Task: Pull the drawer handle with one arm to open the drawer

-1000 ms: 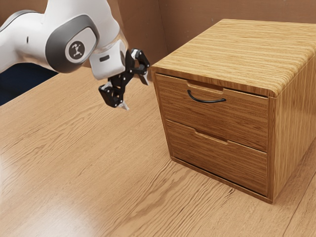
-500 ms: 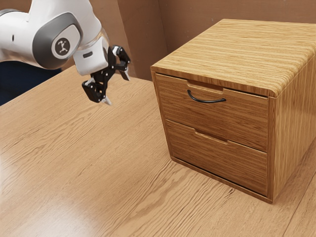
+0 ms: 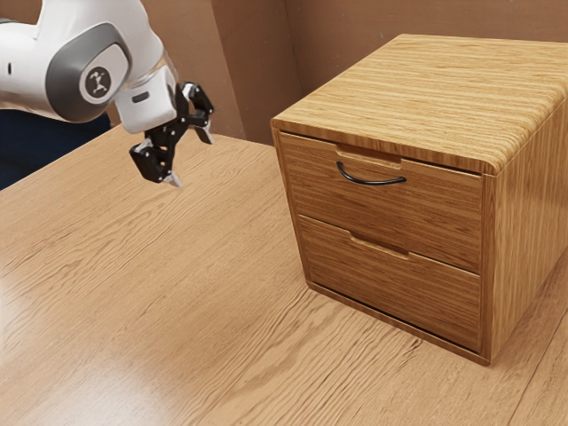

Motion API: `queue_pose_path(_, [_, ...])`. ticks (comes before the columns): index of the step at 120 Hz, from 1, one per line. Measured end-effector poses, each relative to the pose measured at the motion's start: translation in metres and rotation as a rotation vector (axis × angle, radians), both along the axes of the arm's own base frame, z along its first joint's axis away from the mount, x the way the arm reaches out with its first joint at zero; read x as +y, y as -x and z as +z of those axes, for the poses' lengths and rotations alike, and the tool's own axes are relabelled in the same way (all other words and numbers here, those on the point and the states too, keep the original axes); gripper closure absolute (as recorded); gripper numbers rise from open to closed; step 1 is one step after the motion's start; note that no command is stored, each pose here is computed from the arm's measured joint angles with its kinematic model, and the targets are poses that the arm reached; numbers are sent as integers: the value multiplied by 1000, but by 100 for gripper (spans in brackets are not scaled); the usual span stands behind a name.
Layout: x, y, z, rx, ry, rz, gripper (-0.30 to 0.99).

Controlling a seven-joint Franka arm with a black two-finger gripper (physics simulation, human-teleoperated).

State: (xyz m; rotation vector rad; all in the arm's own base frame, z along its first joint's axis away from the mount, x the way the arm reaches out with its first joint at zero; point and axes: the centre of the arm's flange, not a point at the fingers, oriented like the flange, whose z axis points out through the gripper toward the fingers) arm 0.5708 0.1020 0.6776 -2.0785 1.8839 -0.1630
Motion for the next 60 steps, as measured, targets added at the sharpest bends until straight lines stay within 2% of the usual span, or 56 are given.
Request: queue_pose_path(60, [21, 1, -3, 1, -4, 32, 2])
